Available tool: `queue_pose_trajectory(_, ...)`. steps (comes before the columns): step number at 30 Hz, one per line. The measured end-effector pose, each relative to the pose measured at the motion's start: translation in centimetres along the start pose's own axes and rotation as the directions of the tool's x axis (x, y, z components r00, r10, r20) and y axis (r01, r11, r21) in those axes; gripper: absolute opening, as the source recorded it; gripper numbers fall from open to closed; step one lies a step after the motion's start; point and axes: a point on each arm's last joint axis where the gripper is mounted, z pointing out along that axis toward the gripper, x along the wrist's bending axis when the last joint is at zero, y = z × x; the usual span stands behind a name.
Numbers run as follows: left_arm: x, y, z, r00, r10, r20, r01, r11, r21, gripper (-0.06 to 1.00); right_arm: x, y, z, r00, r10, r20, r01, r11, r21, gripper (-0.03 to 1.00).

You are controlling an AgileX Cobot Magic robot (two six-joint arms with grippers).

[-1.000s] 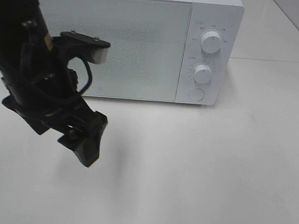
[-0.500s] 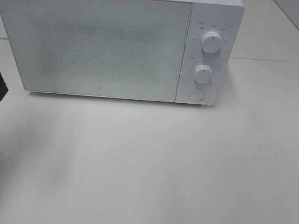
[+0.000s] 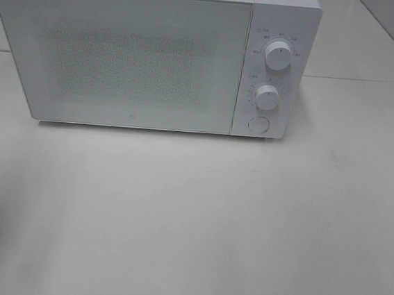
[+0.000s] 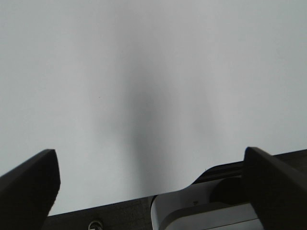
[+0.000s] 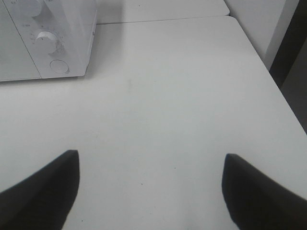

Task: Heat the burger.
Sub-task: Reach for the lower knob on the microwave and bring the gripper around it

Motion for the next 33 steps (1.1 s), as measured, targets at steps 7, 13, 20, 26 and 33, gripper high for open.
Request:
queue_pose_trajectory(7,-0.1,-4.2,-0.4,0.999,0.034,-0.007,-0.035,0.995,-0.093,0.97,0.0,0.0,0.0,1.0,0.0,0.0,0.0,1.0,0.0,0.76)
queue_pose_trajectory(13,0.1,-7.3,0.2,0.999,0.045,-0.028,-0.05,0.984,-0.173,0.97,0.0,0.0,0.0,1.0,0.0,0.0,0.0,1.0,0.0,0.76)
queue_pose_trajectory(20,0.1,-8.2,-0.2,0.998,0.049,-0.039,-0.056,0.978,-0.2,0.97,0.0,0.0,0.0,1.0,0.0,0.0,0.0,1.0,0.0,0.76)
queue_pose_trajectory(26,0.1,-8.9,0.3,0.999,0.015,-0.031,-0.02,0.99,-0.143,0.97,0.0,0.0,0.0,1.0,0.0,0.0,0.0,1.0,0.0,0.76)
queue_pose_trajectory(33,0.2,-8.9,0.3,0.999,0.009,-0.031,-0.013,0.989,-0.146,0.97,0.0,0.0,0.0,1.0,0.0,0.0,0.0,1.0,0.0,0.76)
